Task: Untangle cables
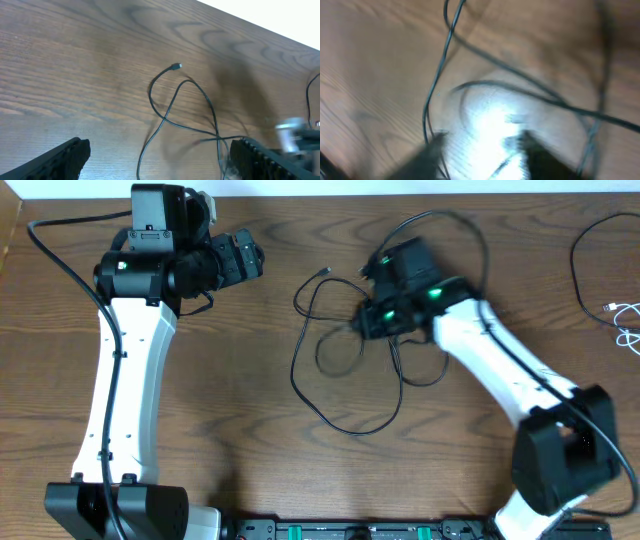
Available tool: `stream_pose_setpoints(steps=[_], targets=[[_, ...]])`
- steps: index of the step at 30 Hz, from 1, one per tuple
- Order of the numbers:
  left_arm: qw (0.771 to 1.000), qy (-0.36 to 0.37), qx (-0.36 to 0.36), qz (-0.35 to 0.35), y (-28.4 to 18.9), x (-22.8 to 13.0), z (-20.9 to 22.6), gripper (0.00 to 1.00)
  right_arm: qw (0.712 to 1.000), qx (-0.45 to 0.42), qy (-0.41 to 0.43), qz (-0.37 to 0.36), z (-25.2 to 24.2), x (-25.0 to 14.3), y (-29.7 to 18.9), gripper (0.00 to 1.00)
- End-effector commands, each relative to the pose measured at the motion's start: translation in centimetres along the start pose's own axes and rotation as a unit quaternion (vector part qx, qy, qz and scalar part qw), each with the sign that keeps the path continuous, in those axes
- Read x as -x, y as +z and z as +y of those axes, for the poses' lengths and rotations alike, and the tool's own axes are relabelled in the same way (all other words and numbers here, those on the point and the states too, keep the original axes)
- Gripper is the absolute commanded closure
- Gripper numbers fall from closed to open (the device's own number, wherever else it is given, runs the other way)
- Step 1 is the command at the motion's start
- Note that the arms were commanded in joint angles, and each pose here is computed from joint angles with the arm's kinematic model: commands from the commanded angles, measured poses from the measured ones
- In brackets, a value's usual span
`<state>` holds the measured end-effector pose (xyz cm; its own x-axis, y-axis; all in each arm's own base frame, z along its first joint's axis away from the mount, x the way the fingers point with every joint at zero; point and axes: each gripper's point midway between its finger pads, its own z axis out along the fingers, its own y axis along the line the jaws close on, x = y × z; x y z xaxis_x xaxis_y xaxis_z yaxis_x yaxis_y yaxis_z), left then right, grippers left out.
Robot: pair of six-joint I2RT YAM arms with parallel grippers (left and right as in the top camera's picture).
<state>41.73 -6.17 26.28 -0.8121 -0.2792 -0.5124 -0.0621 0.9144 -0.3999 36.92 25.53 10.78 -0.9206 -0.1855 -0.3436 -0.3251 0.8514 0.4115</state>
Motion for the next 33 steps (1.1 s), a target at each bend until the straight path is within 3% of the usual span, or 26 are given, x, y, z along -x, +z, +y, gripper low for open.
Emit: stream_pose_setpoints(steps=[1, 10, 17, 26, 33], targets=[[1.000, 0.000, 0.006, -0.002, 0.1, 0.1, 0.2, 0.05, 1.000, -0.016, -0.015, 0.019, -0.3, -0.9, 1.2, 0.18], [1.000, 0.001, 0.005, -0.005, 0.1, 0.2, 0.2, 0.05, 0.993, -0.115, -0.013, -0.005, -5.1, 0.2, 0.3, 0.13], [1.000, 0.001, 0.005, -0.005, 0.1, 0.2, 0.2, 0.05, 0.979, -0.157, -0.125, 0.048, -8.0, -1.1, 2.3, 0.15], [1.000, 0.001, 0.005, -0.005, 0.1, 0.2, 0.2, 0.05, 0.974, -0.175, -0.121, 0.072, -10.7, -1.9, 5.7, 0.30], [1.000, 0.001, 0.005, -0.004, 0.1, 0.2, 0.2, 0.05, 0.972, -0.180, -0.116, 0.095, -11.8, -3.1, 7.4, 0.55]])
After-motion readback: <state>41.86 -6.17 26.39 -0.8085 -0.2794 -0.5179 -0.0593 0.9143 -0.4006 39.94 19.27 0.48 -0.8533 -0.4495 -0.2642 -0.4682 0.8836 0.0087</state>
